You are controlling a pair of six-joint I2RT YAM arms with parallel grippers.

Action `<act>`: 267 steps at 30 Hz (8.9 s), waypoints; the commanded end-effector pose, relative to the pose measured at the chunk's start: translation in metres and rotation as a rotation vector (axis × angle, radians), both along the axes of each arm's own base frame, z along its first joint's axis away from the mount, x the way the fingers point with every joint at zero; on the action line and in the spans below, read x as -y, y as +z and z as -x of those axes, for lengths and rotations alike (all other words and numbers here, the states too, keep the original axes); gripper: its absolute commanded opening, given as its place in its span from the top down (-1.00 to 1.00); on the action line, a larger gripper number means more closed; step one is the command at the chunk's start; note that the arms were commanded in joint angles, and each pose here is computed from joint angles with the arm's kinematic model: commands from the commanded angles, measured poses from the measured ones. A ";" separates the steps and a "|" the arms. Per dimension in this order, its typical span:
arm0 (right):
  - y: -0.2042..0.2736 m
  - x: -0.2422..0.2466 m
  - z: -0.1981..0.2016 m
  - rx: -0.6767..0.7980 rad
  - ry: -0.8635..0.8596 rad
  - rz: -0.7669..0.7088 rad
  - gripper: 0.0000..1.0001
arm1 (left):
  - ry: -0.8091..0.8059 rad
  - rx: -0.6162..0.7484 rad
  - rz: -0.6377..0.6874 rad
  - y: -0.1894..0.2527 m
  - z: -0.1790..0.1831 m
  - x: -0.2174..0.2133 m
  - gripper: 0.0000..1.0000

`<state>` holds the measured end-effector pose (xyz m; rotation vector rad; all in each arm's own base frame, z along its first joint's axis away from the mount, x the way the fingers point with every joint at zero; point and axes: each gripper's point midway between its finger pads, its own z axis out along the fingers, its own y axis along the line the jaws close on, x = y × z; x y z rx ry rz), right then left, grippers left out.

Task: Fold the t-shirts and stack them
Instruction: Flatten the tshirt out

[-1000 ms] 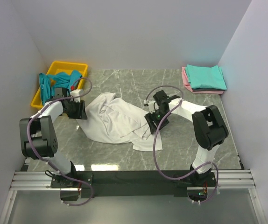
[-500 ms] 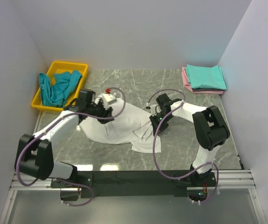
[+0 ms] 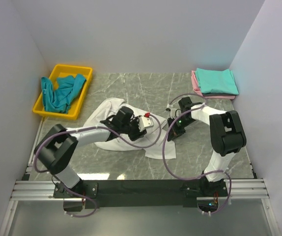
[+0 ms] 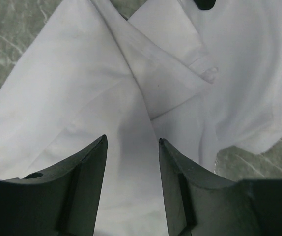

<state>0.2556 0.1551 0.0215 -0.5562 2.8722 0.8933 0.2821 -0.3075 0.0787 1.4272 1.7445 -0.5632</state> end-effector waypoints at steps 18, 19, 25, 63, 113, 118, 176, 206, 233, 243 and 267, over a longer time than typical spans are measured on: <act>0.005 0.008 -0.005 -0.065 -0.048 -0.059 1.00 | 0.146 0.052 -0.011 -0.018 -0.041 0.028 0.18; 0.005 0.008 -0.004 -0.069 -0.046 -0.060 1.00 | 0.152 0.048 -0.008 -0.016 -0.045 0.025 0.22; 0.003 0.010 -0.006 -0.067 -0.049 -0.056 1.00 | 0.154 0.002 0.017 -0.006 -0.054 0.020 0.58; 0.344 0.158 -0.046 1.167 -0.252 0.451 1.00 | 0.623 0.516 0.435 0.364 -0.048 -0.228 0.99; 0.194 0.086 -0.349 1.004 -0.185 0.555 0.02 | 1.224 -0.246 0.217 0.053 -0.262 -0.302 0.20; 0.184 0.072 -0.260 0.884 -0.084 0.459 -0.16 | 1.170 -0.094 0.195 0.086 -0.249 -0.309 0.05; 0.106 0.078 -0.145 0.418 0.115 0.486 0.22 | 0.602 -0.190 -0.117 0.072 -0.101 -0.192 0.27; -0.009 0.108 -0.088 0.180 0.353 0.720 0.53 | 0.175 -0.442 -0.338 -0.014 0.091 -0.160 0.50; -0.003 0.121 -0.087 0.181 0.368 0.742 0.54 | 0.544 -0.251 -0.457 -0.071 -0.040 -0.223 0.53; -0.001 0.104 -0.074 0.181 0.449 0.701 0.53 | 0.427 -0.440 -0.397 -0.033 0.072 -0.214 0.56; 0.009 0.116 -0.079 0.197 0.310 0.689 0.53 | 0.779 -0.193 -0.065 -0.002 -0.241 -0.131 0.41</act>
